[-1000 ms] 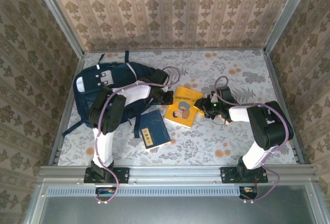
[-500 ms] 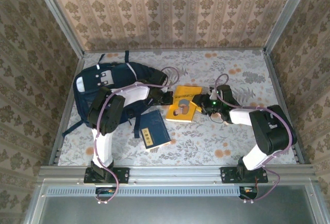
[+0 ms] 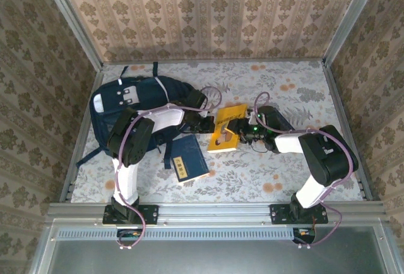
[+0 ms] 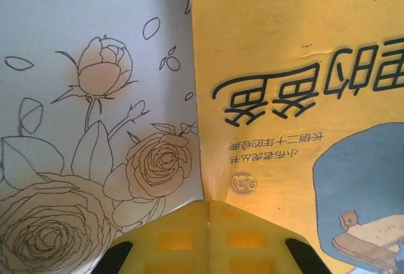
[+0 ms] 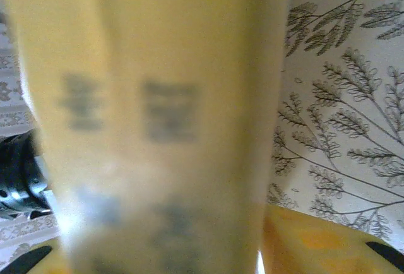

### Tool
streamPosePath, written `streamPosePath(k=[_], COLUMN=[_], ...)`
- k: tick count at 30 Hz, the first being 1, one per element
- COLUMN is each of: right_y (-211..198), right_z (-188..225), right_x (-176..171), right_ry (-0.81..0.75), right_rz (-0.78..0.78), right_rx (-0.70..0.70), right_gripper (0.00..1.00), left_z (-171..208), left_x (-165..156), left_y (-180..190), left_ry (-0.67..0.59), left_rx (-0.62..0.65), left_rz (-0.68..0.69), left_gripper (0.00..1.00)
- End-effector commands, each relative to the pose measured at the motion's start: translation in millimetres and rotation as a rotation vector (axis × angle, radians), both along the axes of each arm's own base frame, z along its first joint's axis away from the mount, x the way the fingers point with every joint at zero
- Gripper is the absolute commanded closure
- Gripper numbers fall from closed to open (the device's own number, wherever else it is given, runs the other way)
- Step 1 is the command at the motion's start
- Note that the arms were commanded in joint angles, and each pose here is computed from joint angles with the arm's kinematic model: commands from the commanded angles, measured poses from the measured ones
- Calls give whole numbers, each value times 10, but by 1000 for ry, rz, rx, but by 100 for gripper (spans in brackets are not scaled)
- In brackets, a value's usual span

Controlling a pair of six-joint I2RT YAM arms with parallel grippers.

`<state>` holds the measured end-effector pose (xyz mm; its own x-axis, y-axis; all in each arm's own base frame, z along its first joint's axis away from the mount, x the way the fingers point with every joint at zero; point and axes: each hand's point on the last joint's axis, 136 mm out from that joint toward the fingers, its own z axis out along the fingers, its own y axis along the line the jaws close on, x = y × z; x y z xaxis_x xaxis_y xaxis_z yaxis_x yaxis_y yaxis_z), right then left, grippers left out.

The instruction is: Pack the student bag

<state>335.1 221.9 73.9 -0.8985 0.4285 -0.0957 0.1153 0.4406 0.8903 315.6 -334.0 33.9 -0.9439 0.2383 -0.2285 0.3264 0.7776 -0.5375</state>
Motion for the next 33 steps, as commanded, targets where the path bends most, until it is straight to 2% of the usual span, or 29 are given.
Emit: streamPosePath(k=[1,8,9,10,14,15,19,21,30,33], right_y=[1,-27,-27,-31,-50,-60,-62,-13,73,107], right_z=[30,8,4,1,20,22,158,322,1276,1555], right_x=[10,6,5,9,15,8,-23,-48,-250,-359], right_ry=[-38,-37,-38,-39,-49,-51,-107,-159,-402,-462], right_rz=[19,17,17,14,2,2,24,58,139,180], right_rx=[-44,-53,-52,-51,-56,-61,-56,-27,97,140], right_gripper=[49,46,51,59,97,100,100,100,100,100], left_z=[36,58,68,75,159,195,456,611,1418,1676], left_x=[-123,-128,-127,-132,-129,-124,-73,-67,-194,-276], left_y=[29,48,44,36,34,43,141,191,306,286], left_ry=[30,25,25,25,16,13,2,3,21,12], left_rx=[-6,-8,-11,-14,-30,-33,-103,-147,-413,-482], left_rz=[-6,0,1,0,8,11,54,69,82,44], left_gripper=[98,99,99,99,97,94,71,63,48,41])
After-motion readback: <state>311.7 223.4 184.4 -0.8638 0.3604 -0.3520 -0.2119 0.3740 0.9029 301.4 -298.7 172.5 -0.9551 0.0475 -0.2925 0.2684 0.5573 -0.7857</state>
